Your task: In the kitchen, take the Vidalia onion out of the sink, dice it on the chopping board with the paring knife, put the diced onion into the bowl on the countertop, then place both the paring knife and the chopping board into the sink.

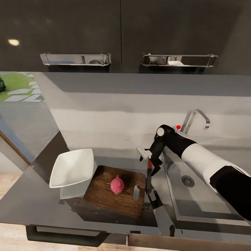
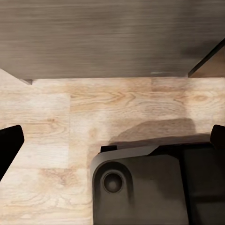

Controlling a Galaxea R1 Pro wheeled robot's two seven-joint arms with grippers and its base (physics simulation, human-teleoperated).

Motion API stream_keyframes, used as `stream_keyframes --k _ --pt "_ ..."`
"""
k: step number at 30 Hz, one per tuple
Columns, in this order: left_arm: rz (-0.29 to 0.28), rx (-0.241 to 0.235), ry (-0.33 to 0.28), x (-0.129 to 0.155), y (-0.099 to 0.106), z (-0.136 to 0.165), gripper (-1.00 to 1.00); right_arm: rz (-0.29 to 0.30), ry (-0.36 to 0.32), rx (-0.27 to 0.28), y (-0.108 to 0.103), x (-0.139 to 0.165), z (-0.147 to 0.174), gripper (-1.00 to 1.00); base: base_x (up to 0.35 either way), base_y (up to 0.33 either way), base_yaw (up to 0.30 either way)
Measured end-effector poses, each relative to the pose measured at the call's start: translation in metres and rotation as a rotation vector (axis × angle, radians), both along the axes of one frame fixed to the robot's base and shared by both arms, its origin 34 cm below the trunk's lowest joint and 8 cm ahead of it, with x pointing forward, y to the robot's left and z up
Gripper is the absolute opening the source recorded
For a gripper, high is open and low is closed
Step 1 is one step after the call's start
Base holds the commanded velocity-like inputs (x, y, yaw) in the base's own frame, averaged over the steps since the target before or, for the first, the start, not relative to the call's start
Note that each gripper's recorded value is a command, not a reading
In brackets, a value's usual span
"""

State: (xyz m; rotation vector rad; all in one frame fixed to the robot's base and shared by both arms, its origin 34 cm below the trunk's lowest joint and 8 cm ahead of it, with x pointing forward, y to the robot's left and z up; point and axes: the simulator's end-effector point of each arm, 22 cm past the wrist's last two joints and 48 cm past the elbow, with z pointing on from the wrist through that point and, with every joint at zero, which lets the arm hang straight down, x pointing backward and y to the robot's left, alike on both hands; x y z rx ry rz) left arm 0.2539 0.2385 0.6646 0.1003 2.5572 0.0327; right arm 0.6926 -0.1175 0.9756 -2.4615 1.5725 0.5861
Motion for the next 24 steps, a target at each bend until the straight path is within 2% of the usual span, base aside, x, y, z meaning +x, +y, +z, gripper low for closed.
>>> stream_keyframes --k 11,19,24 --pt "0.001 0.000 0.001 0.000 0.000 0.000 1.00 0.016 -0.008 -0.018 -0.007 0.000 -0.003 1.00 0.000 0.000 0.000" --pt "0.003 0.000 0.001 0.000 0.000 0.000 1.00 0.036 -0.046 -0.117 -0.029 0.007 -0.011 1.00 0.000 0.000 0.000" --pt "0.004 0.001 0.007 -0.003 0.001 -0.001 1.00 0.038 -0.057 -0.134 -0.033 0.009 -0.012 1.00 0.000 0.000 0.000"
